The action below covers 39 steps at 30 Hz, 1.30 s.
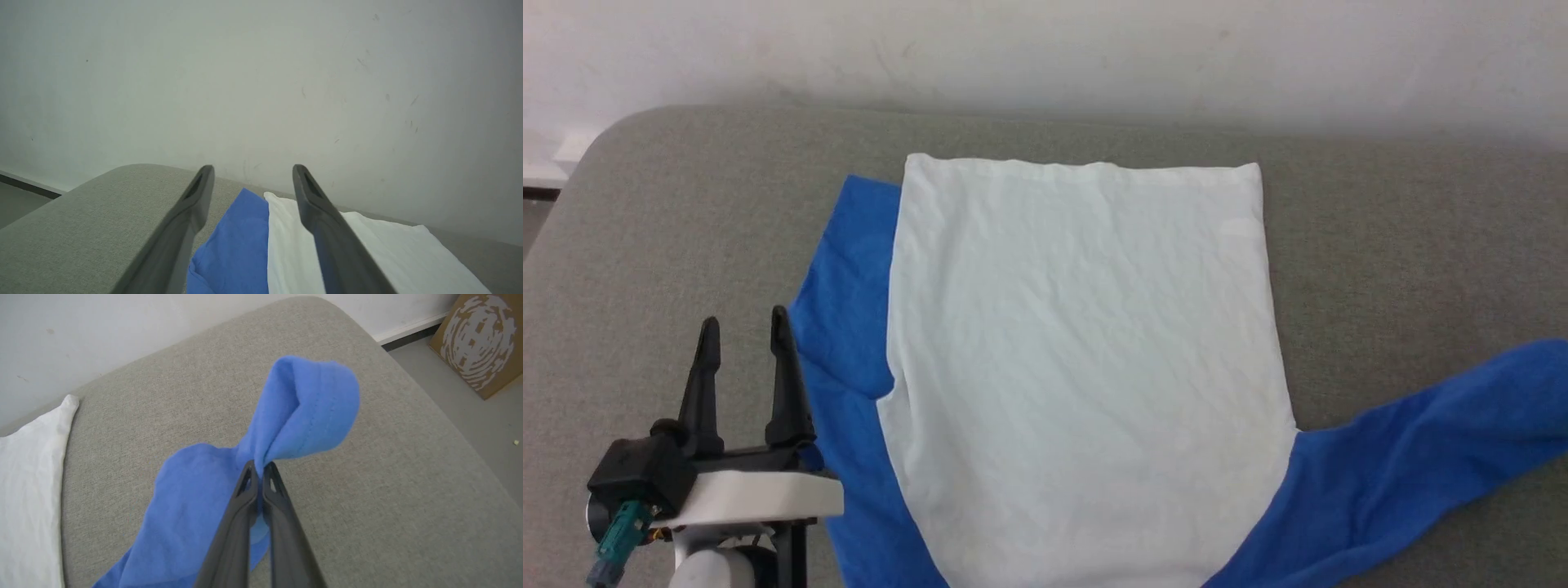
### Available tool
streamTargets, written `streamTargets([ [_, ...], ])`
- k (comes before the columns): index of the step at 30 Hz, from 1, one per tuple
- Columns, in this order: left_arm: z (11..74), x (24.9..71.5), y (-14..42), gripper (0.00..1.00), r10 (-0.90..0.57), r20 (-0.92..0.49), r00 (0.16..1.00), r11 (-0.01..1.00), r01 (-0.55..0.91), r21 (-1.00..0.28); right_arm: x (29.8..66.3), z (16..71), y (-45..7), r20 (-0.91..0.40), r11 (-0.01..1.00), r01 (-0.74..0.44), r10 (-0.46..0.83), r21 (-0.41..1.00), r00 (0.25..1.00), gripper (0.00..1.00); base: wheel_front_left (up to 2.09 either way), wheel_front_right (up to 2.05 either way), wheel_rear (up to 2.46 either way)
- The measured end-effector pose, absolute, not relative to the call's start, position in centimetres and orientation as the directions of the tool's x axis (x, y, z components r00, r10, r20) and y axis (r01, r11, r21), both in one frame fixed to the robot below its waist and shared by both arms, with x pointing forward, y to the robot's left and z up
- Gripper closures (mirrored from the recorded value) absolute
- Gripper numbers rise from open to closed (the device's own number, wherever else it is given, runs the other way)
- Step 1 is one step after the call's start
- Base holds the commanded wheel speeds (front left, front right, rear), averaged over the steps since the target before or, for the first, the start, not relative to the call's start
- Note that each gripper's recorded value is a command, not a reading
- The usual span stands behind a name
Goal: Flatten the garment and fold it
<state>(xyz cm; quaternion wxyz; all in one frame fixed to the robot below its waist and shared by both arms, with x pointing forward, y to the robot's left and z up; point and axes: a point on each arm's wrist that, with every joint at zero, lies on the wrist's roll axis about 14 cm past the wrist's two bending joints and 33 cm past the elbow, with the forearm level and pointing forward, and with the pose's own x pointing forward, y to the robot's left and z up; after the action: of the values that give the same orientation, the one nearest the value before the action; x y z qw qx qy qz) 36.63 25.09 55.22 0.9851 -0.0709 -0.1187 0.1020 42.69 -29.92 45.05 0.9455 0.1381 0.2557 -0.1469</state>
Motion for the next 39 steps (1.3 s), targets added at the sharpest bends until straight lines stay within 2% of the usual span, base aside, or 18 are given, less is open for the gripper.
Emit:
streamTargets([
  [4,55.7,36.6,24.5,0.00,0.200,0.234,0.951,0.972,-0.163,-0.170,39.9,45.9,-32.5,-0.513,0.888,0.421,-0.279,0.183,0.812,1.00,0.00,0.00,0.00],
  [9,55.9,36.5,24.0,0.00,0.189,0.242,0.952,0.973,-0.149,-0.174,38.7,47.2,-34.2,-0.488,0.864,0.466,-0.329,0.190,0.809,1.00,0.00,0.00,0.00],
  [15,56.1,36.2,24.3,0.00,0.197,0.247,0.949,0.972,-0.156,-0.175,38.6,47.7,-34.8,-0.483,0.865,0.478,-0.356,0.154,0.800,1.00,0.00,0.00,0.00],
  [20,55.7,35.8,24.4,0.00,0.200,0.236,0.951,0.971,-0.161,-0.175,40.5,49.3,-33.2,-0.443,0.903,0.408,-0.311,0.139,0.841,1.00,0.00,0.00,0.00],
  [24,55.8,35.8,24.3,0.00,0.199,0.238,0.951,0.971,-0.159,-0.176,42.6,51.4,-29.1,-0.389,0.955,0.266,-0.197,0.133,0.900,1.00,0.00,0.00,0.00],
  [29,56.0,35.5,24.2,0.00,0.197,0.243,0.950,0.971,-0.156,-0.180,43.4,52.7,-20.3,-0.367,0.989,-0.009,0.064,0.149,0.928,1.00,0.00,0.00,0.00],
  [34,56.2,35.2,24.1,0.00,0.197,0.249,0.948,0.971,-0.153,-0.183,41.5,53.2,-11.1,-0.366,0.936,-0.281,0.342,0.211,0.865,1.00,0.00,0.00,0.00],
  [39,56.2,34.8,24.4,0.00,0.203,0.249,0.947,0.970,-0.159,-0.183,39.8,53.7,-4.3,-0.350,0.848,-0.473,0.530,0.240,0.773,1.00,0.00,0.00,0.00],
])
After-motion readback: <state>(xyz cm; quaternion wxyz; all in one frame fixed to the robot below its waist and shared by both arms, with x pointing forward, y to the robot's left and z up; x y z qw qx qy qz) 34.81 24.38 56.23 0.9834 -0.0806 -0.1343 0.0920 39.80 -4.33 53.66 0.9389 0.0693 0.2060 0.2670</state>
